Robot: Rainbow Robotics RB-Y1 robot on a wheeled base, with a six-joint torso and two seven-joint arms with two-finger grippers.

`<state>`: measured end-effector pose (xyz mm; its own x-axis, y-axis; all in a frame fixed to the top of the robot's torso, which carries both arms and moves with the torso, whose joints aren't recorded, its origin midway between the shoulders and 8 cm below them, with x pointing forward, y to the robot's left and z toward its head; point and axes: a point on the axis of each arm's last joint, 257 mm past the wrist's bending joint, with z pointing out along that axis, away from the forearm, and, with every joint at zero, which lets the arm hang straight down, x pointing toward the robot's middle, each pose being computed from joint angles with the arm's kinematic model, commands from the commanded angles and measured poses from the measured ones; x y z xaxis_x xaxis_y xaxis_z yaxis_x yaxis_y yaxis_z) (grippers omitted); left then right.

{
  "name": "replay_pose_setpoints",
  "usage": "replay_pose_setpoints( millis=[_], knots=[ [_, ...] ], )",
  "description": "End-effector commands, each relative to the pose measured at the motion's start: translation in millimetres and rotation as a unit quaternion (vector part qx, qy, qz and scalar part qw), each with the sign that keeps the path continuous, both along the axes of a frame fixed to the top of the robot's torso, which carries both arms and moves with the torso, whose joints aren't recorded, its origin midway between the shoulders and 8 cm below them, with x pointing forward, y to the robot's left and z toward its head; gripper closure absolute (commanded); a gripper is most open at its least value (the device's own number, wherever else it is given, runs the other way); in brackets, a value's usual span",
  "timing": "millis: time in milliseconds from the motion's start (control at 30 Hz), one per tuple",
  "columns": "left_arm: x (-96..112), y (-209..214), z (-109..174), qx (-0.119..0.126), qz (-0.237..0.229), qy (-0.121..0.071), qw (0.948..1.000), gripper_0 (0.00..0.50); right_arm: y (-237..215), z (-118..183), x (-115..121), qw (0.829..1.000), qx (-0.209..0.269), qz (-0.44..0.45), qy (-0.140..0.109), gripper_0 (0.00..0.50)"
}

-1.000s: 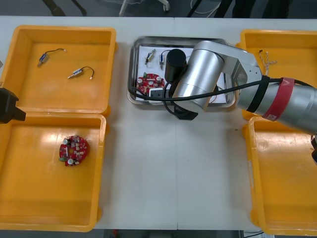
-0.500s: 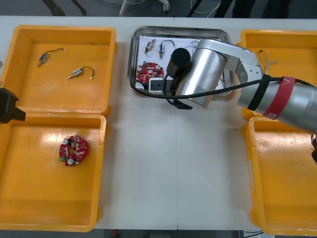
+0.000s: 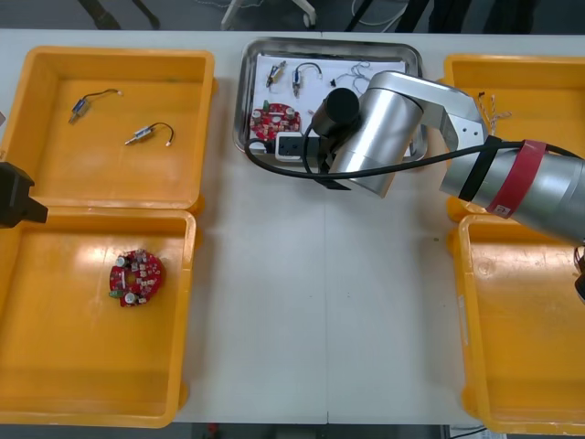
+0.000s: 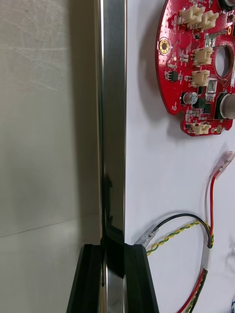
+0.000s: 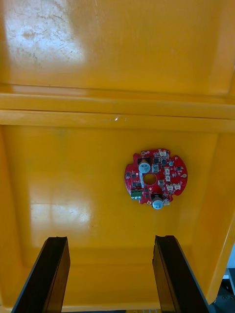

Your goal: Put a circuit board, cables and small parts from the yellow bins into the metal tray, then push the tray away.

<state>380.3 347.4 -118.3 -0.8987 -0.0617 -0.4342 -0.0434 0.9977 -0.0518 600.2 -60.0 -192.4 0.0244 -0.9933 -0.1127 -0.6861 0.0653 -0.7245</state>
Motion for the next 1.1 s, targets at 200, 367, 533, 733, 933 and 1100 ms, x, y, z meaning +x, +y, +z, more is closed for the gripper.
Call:
replay_pose_setpoints(
  millis=[200,367,533,733,933,1100],
  knots=[
    [-4,14,13,0.039,-0.029,-0.011,0.9988,0.0,14,41,27,0.998,0.016,0.02,-0.048,0.5],
    [-4,14,13,0.039,-0.029,-0.011,0.9988,0.0,11,44,34,0.998,0.02,0.017,-0.055,0.5],
    [-4,14,13,0.039,-0.029,-0.011,0.9988,0.0,8,44,36,0.998,0.018,0.015,-0.057,0.5],
    [-4,14,13,0.039,-0.029,-0.011,0.9988,0.0,7,43,36,0.998,0.018,0.013,-0.056,0.5],
    [-4,14,13,0.039,-0.029,-0.011,0.9988,0.0,8,42,36,0.998,0.018,0.015,-0.054,0.165],
    [-4,14,13,0.039,-0.029,-0.011,0.9988,0.0,14,44,35,0.998,0.022,0.017,-0.055,0.0]
  ],
)
